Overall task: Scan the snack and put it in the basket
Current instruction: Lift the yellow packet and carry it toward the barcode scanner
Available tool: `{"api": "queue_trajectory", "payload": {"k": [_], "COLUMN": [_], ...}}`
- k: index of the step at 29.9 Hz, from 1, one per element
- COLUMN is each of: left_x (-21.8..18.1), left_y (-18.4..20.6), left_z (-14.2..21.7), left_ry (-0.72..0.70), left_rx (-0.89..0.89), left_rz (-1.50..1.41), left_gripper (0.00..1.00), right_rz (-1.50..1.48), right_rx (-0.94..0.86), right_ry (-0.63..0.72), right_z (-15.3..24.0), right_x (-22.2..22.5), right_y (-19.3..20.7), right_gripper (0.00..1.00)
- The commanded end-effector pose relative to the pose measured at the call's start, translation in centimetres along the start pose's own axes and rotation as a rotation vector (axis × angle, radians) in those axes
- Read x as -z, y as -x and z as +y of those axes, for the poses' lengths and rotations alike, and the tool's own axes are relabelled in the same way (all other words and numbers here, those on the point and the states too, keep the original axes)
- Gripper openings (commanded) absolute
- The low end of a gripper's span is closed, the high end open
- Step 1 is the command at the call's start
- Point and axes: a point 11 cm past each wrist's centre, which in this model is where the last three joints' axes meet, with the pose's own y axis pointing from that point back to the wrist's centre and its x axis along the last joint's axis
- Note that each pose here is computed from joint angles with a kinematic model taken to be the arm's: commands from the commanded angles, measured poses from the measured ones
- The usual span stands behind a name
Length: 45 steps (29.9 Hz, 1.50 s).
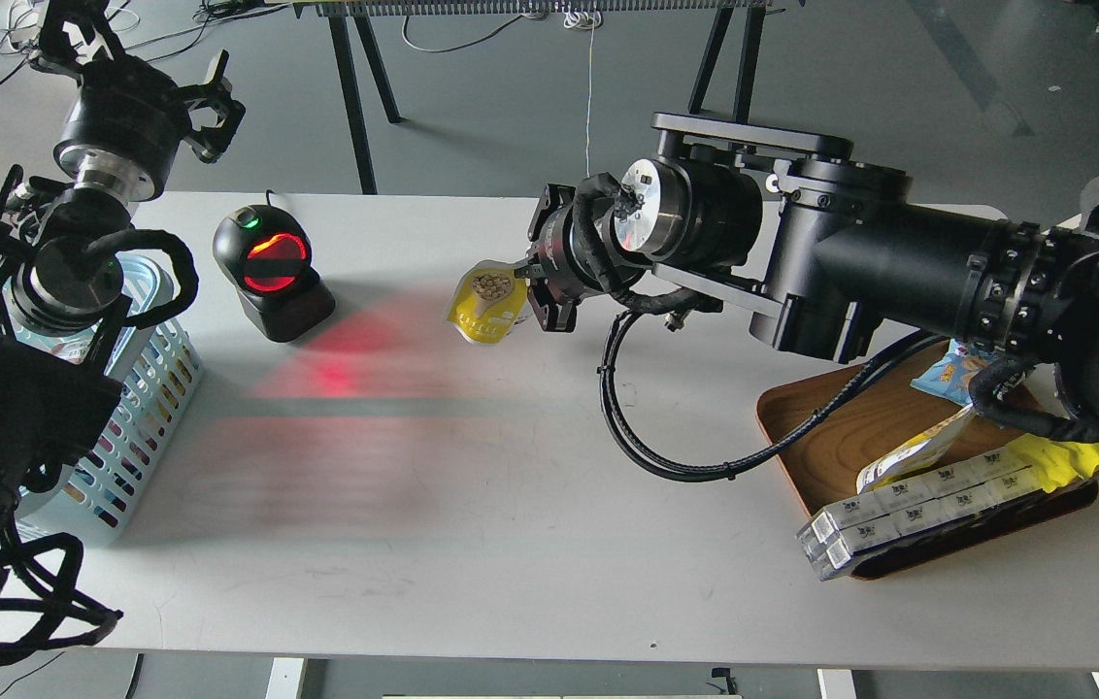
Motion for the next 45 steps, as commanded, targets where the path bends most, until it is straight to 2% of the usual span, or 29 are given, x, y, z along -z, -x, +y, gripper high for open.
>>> {"api": "queue_trajectory", "payload": {"k": [1,28,35,36,39,40,41,42,45], "left_x": [0.0,0.5,0.5,0.5,0.5,0.5,0.5,0.5,0.2], "left_y": [-0.1,0.1,0.1,0.1,0.1,0.1,0.1,0.1,0.0], "left_z": [0.0,0.0,0.0,0.0,0.0,0.0,0.0,0.0,0.0], "left_ry": [-0.001,-0.005,-0.005,-0.005,-0.007,-0.007,-0.007,-0.007,-0.004], "left_rx": [-0.001,0.001,0.0,0.0,0.0,0.0,-0.001,0.0,-0.002], "left_rz": [0.0,0.009,0.007,0.007,0.007,0.007,0.007,0.007,0.0], "left_gripper": [1.0,1.0,1.0,1.0,1.0,1.0,1.0,1.0,1.0], "right_rz": [-0.008,0.0,0.005,0.008,0.016,0.017,0.017,0.018,0.041], "right_rx": [0.004,0.025,0.029,0.03,0.03,0.031,0.032,0.033,0.04], "right_ry": [0.001,0.068,0.072,0.072,0.067,0.063,0.062,0.057,0.029], "right_z": [-0.1,-1.1,-1.0,-1.0,-1.0,-1.0,-0.9,-0.9,-0.6], "right_x": [0.0,-3.1,-3.2,-3.3,-3.3,-3.2,-3.1,-2.9,-2.3], "right_y": [0.0,-0.1,0.1,0.1,0.1,0.2,0.3,0.3,0.7], "right_gripper": [0.0,0.01,0.35,0.47,0.66,0.77,0.92,1.0,1.0]}}
